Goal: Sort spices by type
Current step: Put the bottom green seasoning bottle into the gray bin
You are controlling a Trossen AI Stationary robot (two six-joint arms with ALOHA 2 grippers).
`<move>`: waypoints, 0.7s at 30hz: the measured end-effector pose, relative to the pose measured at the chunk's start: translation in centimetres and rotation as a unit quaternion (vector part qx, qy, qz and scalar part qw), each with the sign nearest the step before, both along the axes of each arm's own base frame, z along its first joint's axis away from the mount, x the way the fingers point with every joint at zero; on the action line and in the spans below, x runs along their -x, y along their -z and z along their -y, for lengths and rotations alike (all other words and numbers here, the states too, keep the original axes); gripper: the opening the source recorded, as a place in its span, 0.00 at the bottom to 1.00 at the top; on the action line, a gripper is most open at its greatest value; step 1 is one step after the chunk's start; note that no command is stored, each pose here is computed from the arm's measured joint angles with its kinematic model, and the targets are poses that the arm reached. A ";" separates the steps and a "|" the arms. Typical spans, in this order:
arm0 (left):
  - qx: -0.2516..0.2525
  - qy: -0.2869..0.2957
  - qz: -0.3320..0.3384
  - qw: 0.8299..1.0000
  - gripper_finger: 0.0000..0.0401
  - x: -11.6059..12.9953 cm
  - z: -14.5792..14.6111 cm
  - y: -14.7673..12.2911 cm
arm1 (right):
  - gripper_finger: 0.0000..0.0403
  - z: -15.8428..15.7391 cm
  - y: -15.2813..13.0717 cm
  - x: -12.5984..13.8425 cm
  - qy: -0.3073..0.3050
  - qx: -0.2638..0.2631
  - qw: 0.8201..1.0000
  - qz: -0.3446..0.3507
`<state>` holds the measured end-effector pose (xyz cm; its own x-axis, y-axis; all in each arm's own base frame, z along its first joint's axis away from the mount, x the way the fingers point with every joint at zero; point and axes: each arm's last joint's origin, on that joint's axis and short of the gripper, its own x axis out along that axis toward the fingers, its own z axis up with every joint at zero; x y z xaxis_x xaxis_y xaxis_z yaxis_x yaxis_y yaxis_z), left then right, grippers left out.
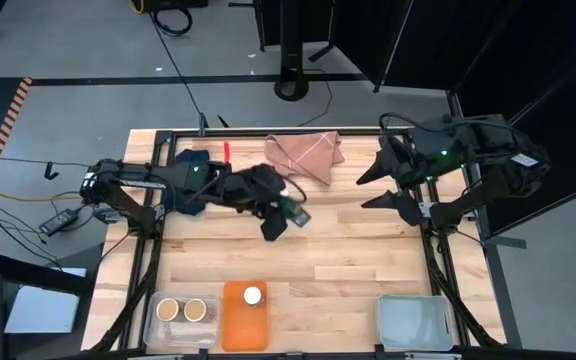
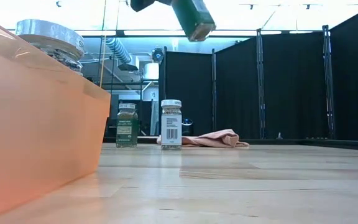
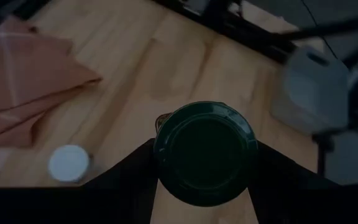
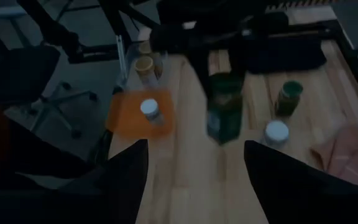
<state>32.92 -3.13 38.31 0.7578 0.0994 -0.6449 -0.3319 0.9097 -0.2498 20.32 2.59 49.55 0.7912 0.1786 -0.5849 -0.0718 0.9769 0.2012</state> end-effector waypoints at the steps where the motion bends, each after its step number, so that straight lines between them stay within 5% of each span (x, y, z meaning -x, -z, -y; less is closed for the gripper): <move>1: -0.006 0.013 -0.001 1.000 0.49 0.0 0.4 0.0 | 0.67 -0.2 0.0 -0.2 -0.003 0.003 1.000 0.001; 10: -0.035 0.072 0.018 0.997 0.49 0.1 2.8 -0.3 | 0.69 -1.8 2.4 -5.2 -0.035 0.058 0.997 -0.025; 21: -0.062 0.072 0.035 0.995 0.49 0.5 5.2 -0.5 | 0.74 -3.5 7.3 -12.1 -0.096 0.051 0.990 -0.086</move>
<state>32.39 -8.34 38.81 0.8122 0.0622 -0.5801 -0.1817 0.9718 -0.1501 32.41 6.10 42.30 0.6351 0.2487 -0.7313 -0.2317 0.9645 0.1268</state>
